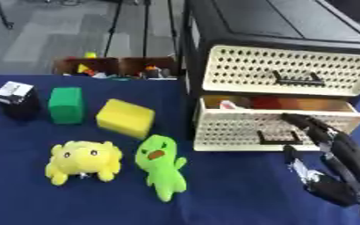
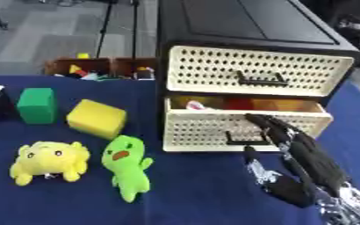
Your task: Pick up objects from table and place into drawer.
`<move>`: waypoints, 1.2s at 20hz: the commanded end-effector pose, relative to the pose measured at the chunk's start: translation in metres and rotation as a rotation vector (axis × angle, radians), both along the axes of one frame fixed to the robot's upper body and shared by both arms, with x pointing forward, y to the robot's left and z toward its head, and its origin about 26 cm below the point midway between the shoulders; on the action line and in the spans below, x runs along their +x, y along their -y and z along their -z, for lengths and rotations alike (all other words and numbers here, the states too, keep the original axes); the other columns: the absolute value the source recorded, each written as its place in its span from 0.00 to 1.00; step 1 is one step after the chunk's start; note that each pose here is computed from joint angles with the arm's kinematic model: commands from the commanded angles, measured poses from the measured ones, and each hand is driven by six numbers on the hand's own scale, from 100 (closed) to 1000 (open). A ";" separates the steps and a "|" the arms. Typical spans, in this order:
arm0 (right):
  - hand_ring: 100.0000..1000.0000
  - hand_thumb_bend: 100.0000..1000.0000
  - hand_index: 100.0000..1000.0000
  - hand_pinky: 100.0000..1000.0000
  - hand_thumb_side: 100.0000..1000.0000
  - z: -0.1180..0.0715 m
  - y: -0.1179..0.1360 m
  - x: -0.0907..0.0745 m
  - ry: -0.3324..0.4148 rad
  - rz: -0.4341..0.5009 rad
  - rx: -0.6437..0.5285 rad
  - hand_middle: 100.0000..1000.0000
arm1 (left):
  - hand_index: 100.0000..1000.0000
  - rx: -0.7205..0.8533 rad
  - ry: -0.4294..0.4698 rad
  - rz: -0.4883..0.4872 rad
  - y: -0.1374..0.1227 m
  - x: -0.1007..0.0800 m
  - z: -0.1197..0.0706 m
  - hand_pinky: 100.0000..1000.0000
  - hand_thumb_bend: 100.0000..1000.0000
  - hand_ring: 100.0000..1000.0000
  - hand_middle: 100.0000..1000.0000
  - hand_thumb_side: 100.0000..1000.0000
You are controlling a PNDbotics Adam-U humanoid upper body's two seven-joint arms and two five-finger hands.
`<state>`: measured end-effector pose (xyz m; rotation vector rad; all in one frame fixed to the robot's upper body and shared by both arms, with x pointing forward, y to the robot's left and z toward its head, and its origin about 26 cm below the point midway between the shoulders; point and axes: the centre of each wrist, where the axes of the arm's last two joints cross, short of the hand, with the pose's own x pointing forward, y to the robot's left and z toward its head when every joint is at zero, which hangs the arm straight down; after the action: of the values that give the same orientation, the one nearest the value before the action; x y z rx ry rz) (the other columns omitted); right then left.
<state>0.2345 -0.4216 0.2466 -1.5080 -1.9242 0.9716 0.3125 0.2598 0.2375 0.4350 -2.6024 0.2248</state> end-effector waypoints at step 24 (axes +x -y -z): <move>0.95 0.00 1.00 0.81 1.00 -0.007 0.001 -0.001 0.053 -0.086 0.047 1.00 | 0.68 -0.016 0.021 0.041 0.005 -0.003 -0.005 0.26 0.07 0.44 0.48 0.79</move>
<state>0.2348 -0.4219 0.2500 -1.4237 -2.0578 0.9227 0.3132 0.2542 0.2358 0.3758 -2.5988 0.2427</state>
